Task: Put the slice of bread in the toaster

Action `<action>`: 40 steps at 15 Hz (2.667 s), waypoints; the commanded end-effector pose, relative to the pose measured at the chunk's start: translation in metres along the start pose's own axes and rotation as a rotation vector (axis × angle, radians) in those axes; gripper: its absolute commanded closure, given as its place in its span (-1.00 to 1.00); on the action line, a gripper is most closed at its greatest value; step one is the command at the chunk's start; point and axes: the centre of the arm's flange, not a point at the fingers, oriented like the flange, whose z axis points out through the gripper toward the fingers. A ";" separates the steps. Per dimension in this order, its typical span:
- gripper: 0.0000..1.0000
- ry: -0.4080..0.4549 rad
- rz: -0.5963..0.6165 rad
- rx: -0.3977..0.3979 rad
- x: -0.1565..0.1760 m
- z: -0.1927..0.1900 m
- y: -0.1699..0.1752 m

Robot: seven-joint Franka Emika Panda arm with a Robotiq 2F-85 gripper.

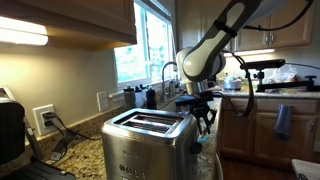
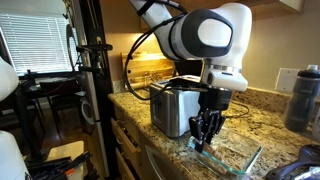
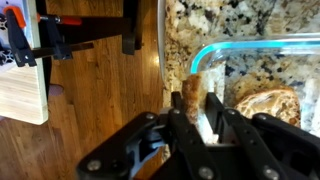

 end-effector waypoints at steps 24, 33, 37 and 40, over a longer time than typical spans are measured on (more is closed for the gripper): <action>0.85 0.135 -0.019 0.075 0.021 -0.027 -0.048; 0.85 0.138 -0.008 0.100 0.025 -0.039 -0.026; 0.85 0.140 0.003 0.107 0.030 -0.043 -0.023; 0.85 0.141 0.009 0.113 0.034 -0.046 -0.023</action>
